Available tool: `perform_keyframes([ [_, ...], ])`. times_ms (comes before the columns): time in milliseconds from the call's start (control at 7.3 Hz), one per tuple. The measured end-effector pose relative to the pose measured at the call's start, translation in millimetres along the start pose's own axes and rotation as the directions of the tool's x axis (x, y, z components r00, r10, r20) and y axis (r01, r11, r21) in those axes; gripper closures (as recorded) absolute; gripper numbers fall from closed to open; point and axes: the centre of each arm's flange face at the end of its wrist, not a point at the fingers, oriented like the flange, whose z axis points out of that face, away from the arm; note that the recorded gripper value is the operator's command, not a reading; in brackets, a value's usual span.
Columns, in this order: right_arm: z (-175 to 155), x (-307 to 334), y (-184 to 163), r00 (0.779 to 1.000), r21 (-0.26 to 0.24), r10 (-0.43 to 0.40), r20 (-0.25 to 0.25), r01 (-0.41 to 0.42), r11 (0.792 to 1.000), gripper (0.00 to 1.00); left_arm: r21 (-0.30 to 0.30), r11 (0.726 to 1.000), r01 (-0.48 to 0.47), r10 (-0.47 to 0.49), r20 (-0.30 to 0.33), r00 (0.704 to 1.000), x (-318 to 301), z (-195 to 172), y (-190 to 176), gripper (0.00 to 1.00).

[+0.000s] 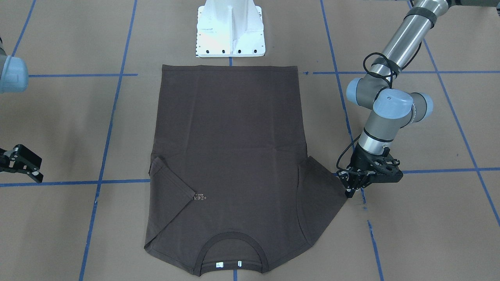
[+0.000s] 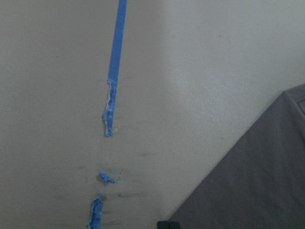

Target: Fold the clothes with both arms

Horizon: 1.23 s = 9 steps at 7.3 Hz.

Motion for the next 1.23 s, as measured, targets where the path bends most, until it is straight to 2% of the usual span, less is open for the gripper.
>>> perform_keyframes([
  [137, 0.0, 0.2, 0.3, 1.0, 0.0, 0.0, 0.0, 0.0, 1.0, 0.0, -0.002, 1.0, -0.012, 0.012, 0.0, 1.0, 0.0, -0.2, 0.7, 0.31],
  [548, -0.1, 0.2, 0.5, 1.0, 0.0, 0.001, 0.0, -0.001, 1.0, 0.0, -0.015, 0.994, -0.111, 0.111, 0.018, 0.994, -4.8, 2.1, 2.9, 0.36],
  [1233, 0.5, 0.9, 0.7, 1.0, -0.001, 0.001, -0.002, -0.001, 1.0, 0.0, -0.016, 0.993, -0.115, 0.115, 0.019, 0.993, -2.0, 3.3, 2.6, 0.4],
])
